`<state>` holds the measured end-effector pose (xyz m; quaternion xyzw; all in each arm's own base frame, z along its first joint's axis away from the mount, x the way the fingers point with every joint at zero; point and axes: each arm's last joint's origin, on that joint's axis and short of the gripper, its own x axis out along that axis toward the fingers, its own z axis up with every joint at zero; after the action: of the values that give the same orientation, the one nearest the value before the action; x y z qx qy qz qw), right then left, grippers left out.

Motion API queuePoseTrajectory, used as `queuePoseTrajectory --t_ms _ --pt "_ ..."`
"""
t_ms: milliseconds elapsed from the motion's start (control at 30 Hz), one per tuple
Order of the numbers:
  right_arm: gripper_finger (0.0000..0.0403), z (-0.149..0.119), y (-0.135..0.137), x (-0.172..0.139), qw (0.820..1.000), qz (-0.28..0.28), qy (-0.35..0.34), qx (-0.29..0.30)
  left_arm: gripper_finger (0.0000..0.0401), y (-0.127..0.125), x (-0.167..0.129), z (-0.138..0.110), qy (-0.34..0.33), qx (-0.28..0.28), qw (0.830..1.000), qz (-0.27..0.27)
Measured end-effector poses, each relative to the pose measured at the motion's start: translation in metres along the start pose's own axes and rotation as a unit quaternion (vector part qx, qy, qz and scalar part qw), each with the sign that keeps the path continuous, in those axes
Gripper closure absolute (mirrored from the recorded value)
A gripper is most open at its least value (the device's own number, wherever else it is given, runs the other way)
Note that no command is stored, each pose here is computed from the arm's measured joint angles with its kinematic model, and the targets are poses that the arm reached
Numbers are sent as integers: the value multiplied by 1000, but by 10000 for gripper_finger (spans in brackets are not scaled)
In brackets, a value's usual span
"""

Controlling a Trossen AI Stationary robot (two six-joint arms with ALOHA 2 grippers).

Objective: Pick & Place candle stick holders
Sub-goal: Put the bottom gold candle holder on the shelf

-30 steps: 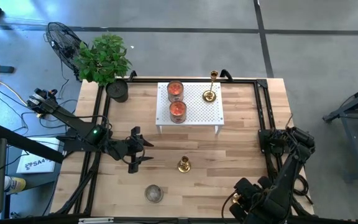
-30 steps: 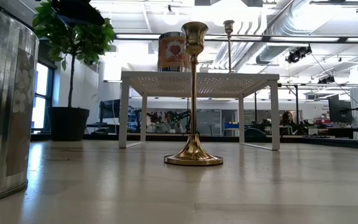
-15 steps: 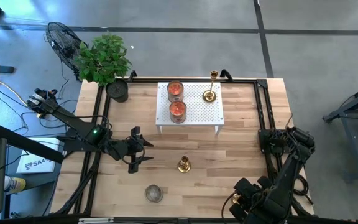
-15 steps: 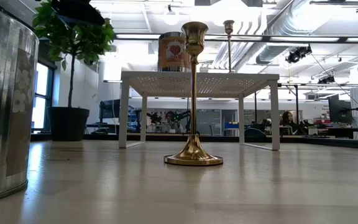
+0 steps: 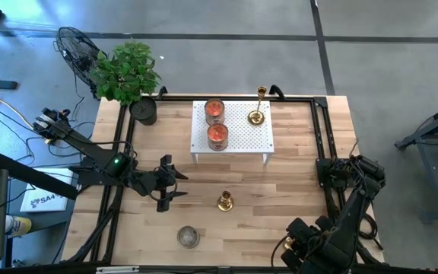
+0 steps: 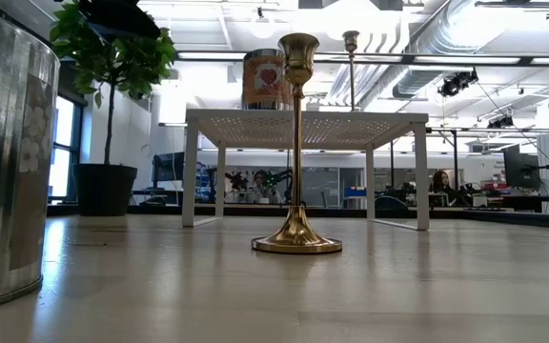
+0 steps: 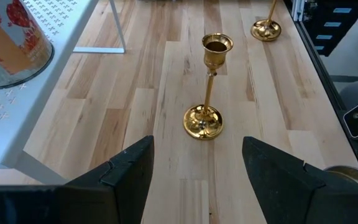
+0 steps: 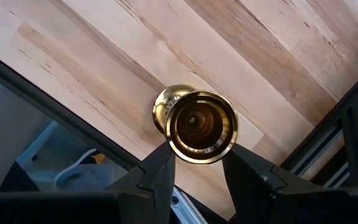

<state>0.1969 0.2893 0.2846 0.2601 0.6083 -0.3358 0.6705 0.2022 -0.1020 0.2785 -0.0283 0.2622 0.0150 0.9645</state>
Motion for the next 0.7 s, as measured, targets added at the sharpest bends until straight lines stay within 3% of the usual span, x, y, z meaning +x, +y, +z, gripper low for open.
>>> queuePoseTrajectory --t_ms 433,700 --pt "204 0 0 0 1000 1 -3 5 162 0 0 0 0 0 1000 0" --pt "192 -1 0 0 1000 -4 13 14 162 0 0 0 0 0 1000 0"
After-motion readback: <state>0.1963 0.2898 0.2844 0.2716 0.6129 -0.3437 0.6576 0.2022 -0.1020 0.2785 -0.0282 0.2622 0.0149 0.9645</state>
